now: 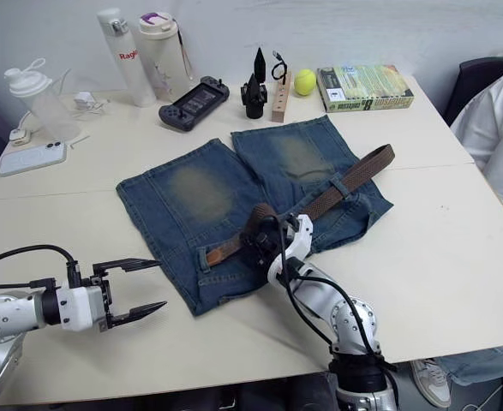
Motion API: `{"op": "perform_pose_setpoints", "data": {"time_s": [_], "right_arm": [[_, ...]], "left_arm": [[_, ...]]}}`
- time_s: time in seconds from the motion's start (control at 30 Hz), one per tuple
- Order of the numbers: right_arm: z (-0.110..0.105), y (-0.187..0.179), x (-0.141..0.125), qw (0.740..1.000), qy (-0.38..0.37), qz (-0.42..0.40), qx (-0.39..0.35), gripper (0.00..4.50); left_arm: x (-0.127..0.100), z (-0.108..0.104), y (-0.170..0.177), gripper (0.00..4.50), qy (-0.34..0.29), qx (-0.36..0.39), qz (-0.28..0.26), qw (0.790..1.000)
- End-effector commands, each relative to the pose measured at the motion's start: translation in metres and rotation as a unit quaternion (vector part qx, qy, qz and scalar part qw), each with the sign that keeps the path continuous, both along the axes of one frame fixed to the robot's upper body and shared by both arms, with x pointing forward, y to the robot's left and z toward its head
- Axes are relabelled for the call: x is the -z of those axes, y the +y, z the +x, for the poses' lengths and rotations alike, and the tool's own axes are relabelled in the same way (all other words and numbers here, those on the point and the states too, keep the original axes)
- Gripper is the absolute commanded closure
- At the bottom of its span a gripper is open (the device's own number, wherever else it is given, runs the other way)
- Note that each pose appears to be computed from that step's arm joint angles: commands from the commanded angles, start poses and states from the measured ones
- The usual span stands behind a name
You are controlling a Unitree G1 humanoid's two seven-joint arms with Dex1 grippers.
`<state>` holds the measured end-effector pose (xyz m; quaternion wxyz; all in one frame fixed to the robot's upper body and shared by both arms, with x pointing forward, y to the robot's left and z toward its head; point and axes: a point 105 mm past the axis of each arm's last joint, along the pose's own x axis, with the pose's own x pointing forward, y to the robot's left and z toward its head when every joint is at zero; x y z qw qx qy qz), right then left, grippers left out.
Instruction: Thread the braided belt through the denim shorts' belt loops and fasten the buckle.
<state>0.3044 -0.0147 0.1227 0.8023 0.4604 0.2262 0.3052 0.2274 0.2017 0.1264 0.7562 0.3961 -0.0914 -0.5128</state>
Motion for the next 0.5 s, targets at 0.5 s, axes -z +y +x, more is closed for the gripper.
{"op": "perform_pose_setpoints", "data": {"time_s": [0.5], "right_arm": [[0.012,0.058,-0.021,0.995,-0.065,-0.027,-0.074,4.5]], "left_arm": [[-0.003,-0.001,0.0,0.67,-0.024,0.009,0.005,1.0]]}}
